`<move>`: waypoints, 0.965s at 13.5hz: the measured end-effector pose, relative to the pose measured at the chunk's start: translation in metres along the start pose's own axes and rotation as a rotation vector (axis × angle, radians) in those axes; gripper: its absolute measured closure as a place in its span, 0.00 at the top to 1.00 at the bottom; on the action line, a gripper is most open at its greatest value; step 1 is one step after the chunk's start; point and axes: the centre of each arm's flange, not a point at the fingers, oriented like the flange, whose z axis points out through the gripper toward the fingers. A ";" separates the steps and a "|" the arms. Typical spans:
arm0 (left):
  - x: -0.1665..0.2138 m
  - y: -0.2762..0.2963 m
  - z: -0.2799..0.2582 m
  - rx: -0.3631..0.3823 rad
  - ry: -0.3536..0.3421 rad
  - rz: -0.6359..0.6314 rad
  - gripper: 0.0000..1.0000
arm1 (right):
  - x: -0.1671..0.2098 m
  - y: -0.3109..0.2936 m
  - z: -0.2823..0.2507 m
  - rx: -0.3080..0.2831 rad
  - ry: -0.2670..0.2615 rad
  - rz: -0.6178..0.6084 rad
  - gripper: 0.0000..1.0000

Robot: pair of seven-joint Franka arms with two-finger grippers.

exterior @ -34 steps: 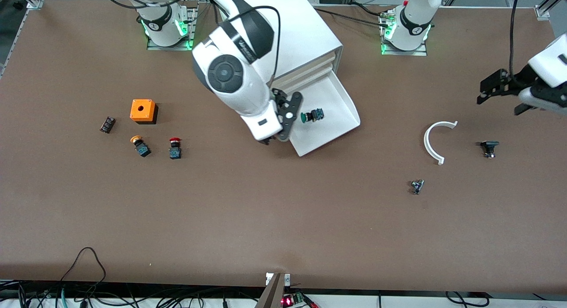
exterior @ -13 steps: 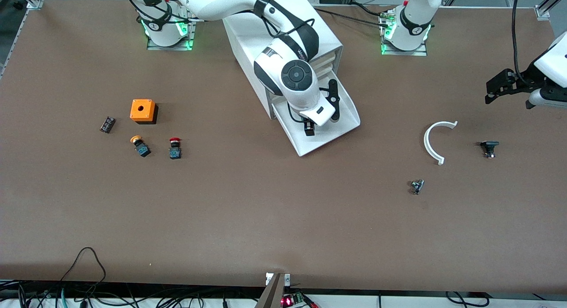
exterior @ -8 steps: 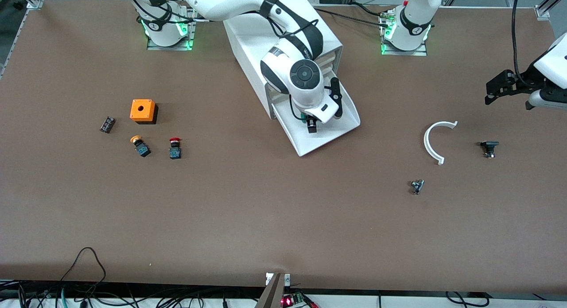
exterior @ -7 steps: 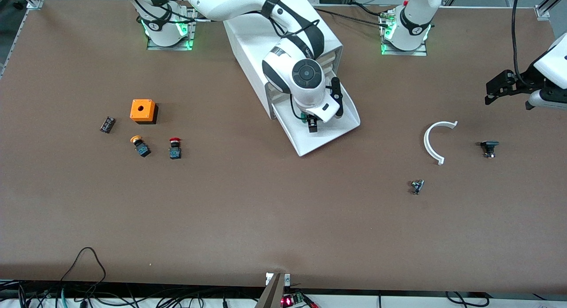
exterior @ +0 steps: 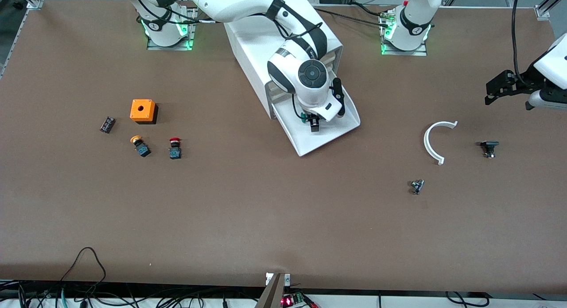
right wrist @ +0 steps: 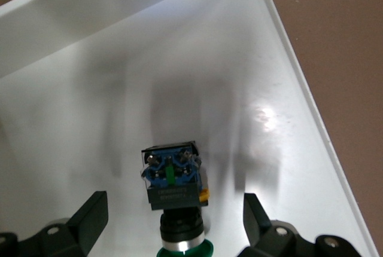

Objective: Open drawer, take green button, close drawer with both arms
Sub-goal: 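Grasp the green-capped button inside the drawer with the right gripper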

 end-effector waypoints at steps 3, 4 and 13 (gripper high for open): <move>0.000 0.000 0.000 0.000 0.001 0.000 1.00 | 0.003 -0.001 0.005 -0.009 0.000 -0.004 1.00; 0.000 0.000 0.000 0.000 0.001 0.000 1.00 | 0.003 -0.002 0.006 -0.011 -0.003 -0.005 0.99; 0.000 0.000 -0.001 0.000 0.002 0.000 1.00 | 0.009 -0.009 0.013 -0.036 -0.038 -0.023 0.52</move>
